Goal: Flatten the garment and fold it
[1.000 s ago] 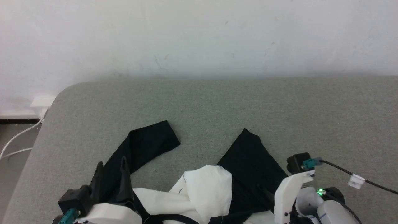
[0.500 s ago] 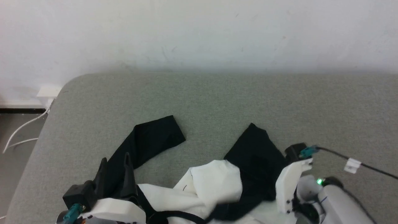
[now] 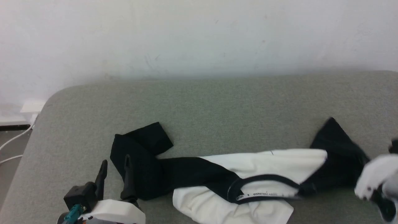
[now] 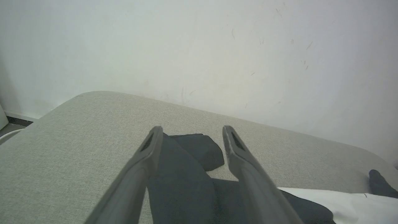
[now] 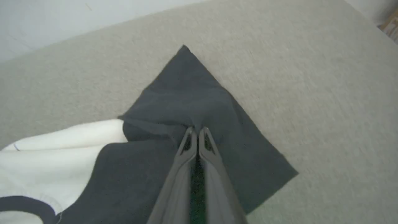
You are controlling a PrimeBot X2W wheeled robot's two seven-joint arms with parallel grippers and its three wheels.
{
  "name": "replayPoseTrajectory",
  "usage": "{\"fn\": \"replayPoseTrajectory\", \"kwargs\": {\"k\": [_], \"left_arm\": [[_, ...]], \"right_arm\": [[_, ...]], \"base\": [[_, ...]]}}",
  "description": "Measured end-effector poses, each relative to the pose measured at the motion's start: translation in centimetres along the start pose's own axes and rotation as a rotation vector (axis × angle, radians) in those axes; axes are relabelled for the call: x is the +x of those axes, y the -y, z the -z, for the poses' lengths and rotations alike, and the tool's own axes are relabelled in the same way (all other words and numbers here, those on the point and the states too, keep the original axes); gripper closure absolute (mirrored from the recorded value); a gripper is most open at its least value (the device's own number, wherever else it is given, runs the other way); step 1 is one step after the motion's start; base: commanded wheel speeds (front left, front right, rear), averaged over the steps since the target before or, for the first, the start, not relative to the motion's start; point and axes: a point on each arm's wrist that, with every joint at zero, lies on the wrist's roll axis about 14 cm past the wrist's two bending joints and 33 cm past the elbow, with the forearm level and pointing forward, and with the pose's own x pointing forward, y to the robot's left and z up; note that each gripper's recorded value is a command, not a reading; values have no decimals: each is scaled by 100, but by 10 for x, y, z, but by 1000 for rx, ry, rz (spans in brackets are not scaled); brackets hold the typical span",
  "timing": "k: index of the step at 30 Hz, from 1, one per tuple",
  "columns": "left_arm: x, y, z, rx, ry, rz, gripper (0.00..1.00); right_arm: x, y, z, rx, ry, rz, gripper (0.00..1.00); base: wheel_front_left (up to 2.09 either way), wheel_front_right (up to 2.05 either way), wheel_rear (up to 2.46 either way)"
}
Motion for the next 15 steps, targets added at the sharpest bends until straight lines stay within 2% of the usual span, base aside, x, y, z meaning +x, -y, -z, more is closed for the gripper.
{"fn": "replayPoseTrajectory", "kwargs": {"k": [2, 5, 6, 7, 9, 15], "left_arm": [[0, 1, 2, 1, -6, 3, 0], [-1, 1, 8, 5, -24, 4, 0], [-1, 1, 10, 7, -30, 5, 0], [-1, 1, 11, 8, -34, 7, 0], [0, 2, 12, 12, -38, 11, 0], [-4, 0, 13, 18, -44, 17, 0]], "right_arm": [[-11, 26, 34, 29, -62, 71, 100], [-25, 39, 74, 78, -115, 124, 98], [-28, 39, 81, 95, -114, 132, 65], [-29, 37, 84, 108, -100, 135, 0], [-30, 32, 80, 129, -40, 133, 0], [-40, 25, 37, 122, 219, 119, 0]], "base": [[0, 0, 0], [0, 0, 0], [0, 0, 0], [0, 0, 0], [0, 0, 0], [0, 0, 0]]}}
